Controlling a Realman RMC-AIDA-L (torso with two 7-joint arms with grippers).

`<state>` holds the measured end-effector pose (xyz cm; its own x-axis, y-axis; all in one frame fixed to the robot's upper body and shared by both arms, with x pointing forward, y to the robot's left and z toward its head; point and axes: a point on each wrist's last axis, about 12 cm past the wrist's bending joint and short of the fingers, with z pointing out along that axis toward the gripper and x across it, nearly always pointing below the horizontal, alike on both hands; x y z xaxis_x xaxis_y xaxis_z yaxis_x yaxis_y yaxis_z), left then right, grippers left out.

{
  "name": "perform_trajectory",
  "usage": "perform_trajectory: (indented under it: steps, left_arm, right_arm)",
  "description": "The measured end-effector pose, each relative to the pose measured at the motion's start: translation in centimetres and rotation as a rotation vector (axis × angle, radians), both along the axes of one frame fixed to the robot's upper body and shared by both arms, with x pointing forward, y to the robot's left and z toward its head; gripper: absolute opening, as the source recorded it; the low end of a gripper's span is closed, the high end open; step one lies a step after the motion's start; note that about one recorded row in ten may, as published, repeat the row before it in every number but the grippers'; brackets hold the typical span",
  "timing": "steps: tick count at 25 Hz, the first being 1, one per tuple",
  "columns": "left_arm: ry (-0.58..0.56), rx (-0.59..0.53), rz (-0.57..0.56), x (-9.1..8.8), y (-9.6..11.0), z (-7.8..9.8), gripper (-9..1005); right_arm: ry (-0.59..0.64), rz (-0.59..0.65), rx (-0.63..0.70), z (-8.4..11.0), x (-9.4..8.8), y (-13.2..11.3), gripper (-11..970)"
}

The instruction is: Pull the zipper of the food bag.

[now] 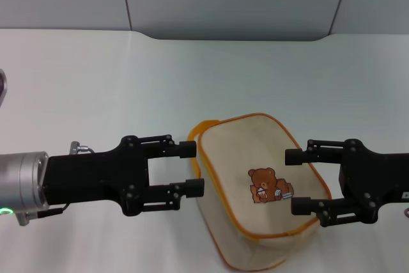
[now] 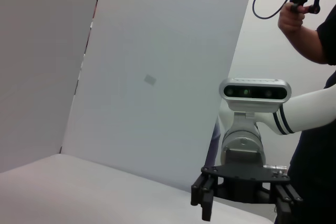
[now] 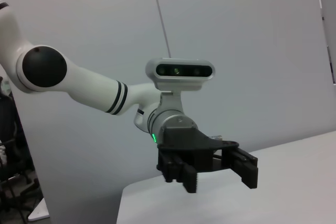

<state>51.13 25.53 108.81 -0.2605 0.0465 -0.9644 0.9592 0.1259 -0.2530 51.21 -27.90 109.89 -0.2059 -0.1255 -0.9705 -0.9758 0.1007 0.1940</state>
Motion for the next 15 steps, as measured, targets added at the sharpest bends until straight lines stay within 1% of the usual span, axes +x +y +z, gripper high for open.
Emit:
perform_trajectory:
  steps: [3, 7, 11, 15]
  left_arm:
    - [0.001, 0.0, -0.002, -0.07, 0.04, -0.03, 551]
    - [0.003, 0.002, -0.005, -0.14, 0.05, -0.06, 784]
    - [0.005, 0.001, -0.004, -0.21, 0.07, -0.12, 823]
    - [0.006, -0.001, -0.007, -0.28, 0.08, -0.12, 823]
  right_arm:
    - [-0.002, -0.003, -0.003, -0.03, 0.04, 0.02, 791]
    - [-0.005, -0.004, -0.002, -0.02, 0.05, 0.03, 791]
    - [-0.012, -0.006, 0.0, -0.01, 0.07, 0.04, 791]
    - [-0.017, -0.007, 0.001, 0.01, 0.09, 0.04, 791]
